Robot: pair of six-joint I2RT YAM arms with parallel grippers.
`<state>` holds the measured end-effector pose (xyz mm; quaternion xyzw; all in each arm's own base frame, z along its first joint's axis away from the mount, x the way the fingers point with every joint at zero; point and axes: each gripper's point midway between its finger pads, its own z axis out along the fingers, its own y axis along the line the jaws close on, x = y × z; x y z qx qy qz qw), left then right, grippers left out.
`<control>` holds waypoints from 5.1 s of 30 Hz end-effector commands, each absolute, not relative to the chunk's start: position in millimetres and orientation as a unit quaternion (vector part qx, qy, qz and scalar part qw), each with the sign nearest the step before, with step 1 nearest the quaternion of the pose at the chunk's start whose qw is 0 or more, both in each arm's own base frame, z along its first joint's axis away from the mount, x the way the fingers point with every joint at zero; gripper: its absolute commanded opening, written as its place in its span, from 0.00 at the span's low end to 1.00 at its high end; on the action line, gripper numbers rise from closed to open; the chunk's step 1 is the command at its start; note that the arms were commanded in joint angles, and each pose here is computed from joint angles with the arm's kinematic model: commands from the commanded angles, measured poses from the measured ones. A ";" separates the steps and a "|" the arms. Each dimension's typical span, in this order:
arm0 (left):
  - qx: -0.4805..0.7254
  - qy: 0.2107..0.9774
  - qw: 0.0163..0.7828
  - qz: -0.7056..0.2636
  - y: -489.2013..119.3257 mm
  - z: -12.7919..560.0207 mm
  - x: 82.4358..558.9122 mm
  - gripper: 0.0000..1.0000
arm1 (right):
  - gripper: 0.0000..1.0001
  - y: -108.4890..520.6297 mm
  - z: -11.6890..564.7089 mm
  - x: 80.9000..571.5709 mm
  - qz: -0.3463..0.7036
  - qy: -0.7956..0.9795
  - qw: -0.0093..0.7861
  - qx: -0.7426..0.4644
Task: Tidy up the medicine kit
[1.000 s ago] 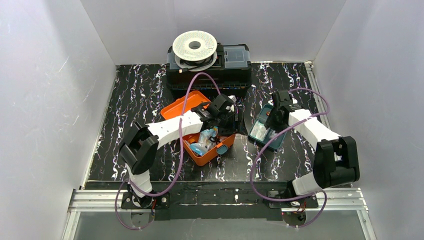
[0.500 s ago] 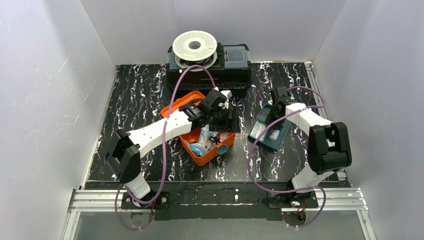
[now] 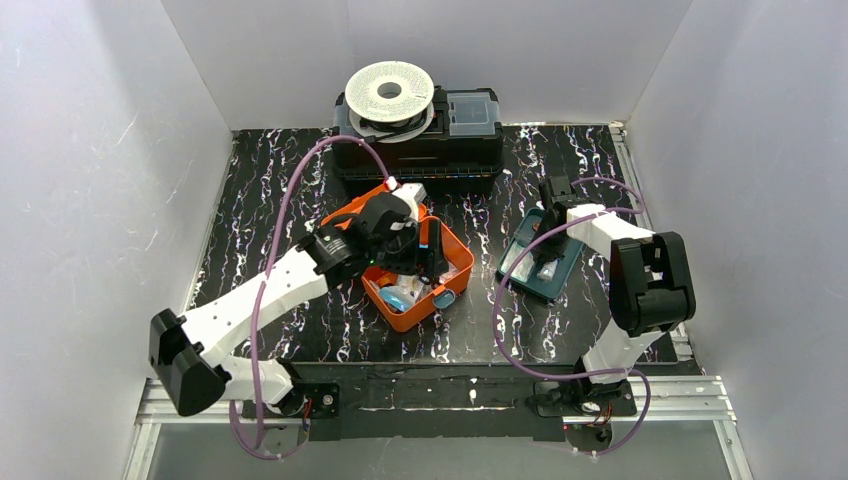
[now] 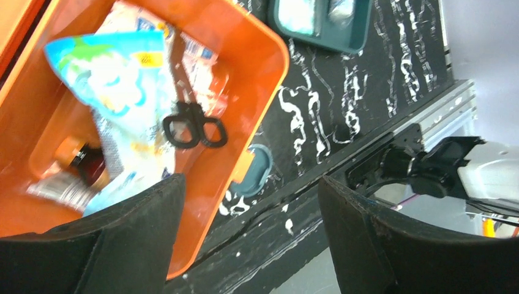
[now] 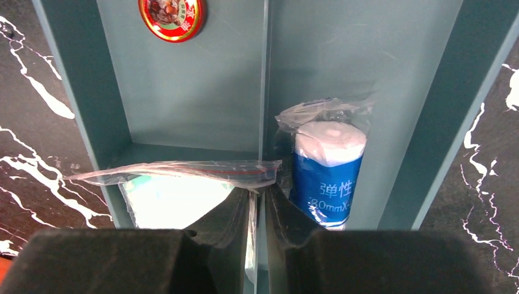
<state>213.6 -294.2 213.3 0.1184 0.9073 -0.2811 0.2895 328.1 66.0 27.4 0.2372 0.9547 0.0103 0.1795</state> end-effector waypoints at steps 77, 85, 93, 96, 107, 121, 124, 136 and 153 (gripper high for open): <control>0.108 0.965 0.230 -0.059 -166.1 116.2 194.9 0.06 | 0.01 192.0 235.7 202.3 0.192 0.924 0.308 -0.117; 0.155 0.958 0.233 -0.060 -166.8 126.3 195.3 0.00 | 0.01 217.0 241.5 172.7 0.195 0.887 0.311 -0.281; 0.171 0.949 0.258 -0.052 -173.0 139.4 212.6 0.00 | 0.01 237.4 234.9 151.1 0.195 0.838 0.305 -0.409; 0.174 0.945 0.273 -0.044 -175.8 148.8 223.0 0.16 | 0.01 242.4 236.0 147.0 0.195 0.823 0.299 -0.441; 0.122 0.931 0.344 -0.009 -146.2 184.9 229.5 0.77 | 0.01 260.6 238.5 143.5 0.203 0.784 0.278 -0.516; -0.018 0.879 0.476 -0.014 -70.9 234.1 197.0 0.94 | 0.01 296.8 231.6 146.2 0.205 0.749 0.249 -0.579; -0.023 0.865 0.500 -0.043 -66.2 238.5 188.9 0.98 | 0.01 306.6 224.6 146.0 0.203 0.748 0.236 -0.586; -0.021 0.866 0.498 -0.040 -50.9 217.1 173.0 0.98 | 0.01 337.0 192.8 151.3 0.201 0.769 0.212 -0.568; -0.015 0.868 0.495 -0.032 -48.6 212.4 172.0 0.98 | 0.01 344.4 163.0 127.9 0.196 0.778 0.195 -0.564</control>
